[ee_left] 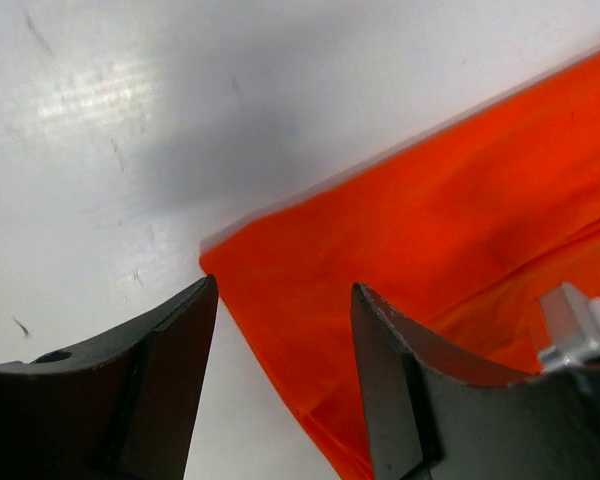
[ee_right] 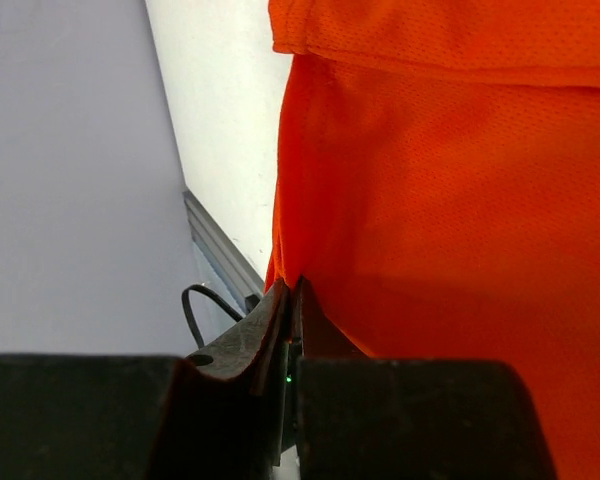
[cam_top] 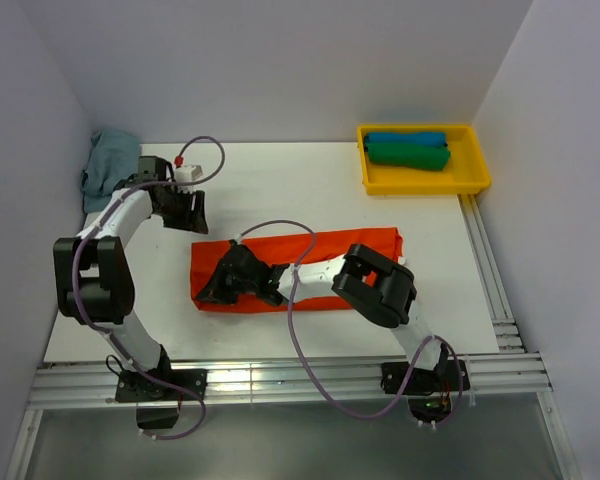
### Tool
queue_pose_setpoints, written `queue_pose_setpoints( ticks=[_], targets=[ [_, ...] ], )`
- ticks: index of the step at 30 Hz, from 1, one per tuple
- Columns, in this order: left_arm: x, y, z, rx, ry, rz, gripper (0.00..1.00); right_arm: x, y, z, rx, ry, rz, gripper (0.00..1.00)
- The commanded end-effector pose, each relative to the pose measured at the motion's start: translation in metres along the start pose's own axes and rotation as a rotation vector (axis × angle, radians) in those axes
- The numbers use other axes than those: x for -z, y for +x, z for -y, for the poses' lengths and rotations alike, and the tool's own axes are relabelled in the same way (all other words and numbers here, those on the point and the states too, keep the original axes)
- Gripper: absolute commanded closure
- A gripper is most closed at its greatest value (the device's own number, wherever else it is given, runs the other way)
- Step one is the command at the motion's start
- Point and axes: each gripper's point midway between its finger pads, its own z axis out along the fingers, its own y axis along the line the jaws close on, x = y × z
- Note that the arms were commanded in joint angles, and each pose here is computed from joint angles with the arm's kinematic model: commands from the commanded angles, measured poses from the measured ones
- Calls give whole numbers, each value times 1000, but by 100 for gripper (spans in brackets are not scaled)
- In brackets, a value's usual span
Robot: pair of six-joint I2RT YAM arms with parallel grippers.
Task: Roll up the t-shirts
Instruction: Roll the tshirt
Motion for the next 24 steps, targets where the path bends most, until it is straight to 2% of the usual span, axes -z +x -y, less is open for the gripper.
queue_pose_setpoints(
  ticks=[1,8,13,18,24],
  targets=[
    [15,19,-4,69,89,-21,39,1,-8,-13,-16,-63,8,100],
    [14,60,-20,188,222,-100,36,5,-10,-8,-24,-53,21,100],
    [6,82,-10,260,350,-159,32,6,-13,-7,-18,-49,30,100],
    [-8,93,-6,313,392,-179,29,8,-15,-3,-4,-21,44,100],
    [-18,100,-14,330,359,-192,29,11,-15,0,-12,-27,53,100]
  ],
)
